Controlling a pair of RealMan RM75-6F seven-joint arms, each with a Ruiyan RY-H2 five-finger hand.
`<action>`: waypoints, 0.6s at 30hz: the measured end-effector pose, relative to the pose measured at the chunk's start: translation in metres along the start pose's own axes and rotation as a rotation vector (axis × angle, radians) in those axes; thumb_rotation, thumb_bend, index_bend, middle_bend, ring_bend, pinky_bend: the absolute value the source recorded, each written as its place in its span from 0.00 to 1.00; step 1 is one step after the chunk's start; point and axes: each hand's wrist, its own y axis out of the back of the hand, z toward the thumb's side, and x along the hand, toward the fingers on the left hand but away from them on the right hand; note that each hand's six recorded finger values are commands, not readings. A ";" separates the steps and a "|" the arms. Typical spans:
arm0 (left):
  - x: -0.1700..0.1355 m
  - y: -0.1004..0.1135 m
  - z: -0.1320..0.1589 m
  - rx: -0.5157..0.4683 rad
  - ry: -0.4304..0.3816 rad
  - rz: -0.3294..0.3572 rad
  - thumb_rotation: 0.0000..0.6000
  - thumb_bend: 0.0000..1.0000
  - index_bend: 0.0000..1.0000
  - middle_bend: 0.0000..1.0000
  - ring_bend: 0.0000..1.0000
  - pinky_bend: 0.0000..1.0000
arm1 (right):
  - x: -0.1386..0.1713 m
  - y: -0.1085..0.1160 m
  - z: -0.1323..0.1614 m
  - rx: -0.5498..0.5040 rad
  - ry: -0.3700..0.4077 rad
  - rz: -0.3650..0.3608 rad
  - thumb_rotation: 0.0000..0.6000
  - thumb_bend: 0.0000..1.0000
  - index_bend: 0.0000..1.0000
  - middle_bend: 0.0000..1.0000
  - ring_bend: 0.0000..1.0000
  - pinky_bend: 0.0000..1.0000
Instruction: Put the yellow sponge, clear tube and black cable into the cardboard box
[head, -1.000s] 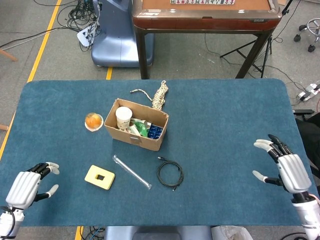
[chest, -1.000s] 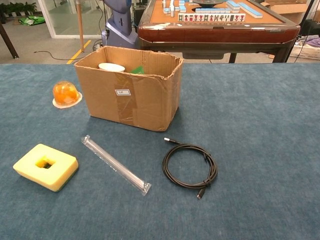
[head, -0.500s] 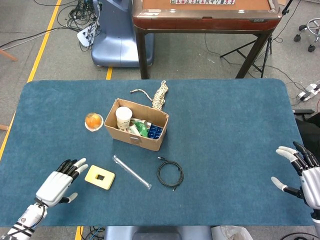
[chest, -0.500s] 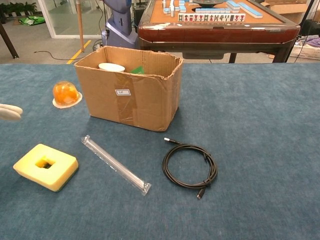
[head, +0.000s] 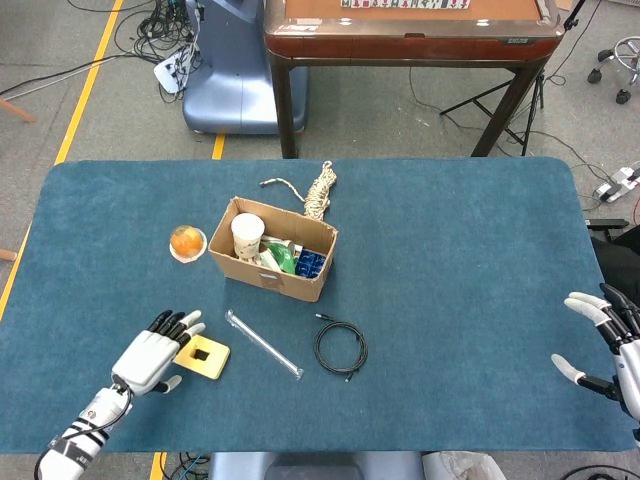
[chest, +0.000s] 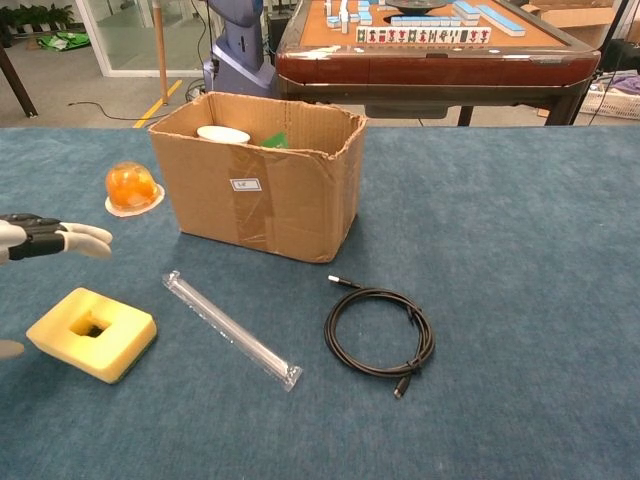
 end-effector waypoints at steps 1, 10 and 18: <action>0.002 -0.001 0.001 0.006 0.001 -0.008 1.00 0.22 0.13 0.00 0.00 0.00 | 0.000 0.000 0.000 -0.001 0.001 0.000 1.00 0.13 0.27 0.25 0.09 0.19; 0.019 -0.017 0.007 0.067 0.011 -0.068 1.00 0.22 0.13 0.00 0.00 0.00 | 0.000 -0.001 0.000 -0.004 0.001 0.008 1.00 0.13 0.27 0.25 0.09 0.19; 0.030 -0.027 0.007 0.102 0.043 -0.091 1.00 0.22 0.15 0.00 0.00 0.00 | 0.000 -0.002 0.001 -0.009 0.003 0.014 1.00 0.13 0.27 0.25 0.09 0.19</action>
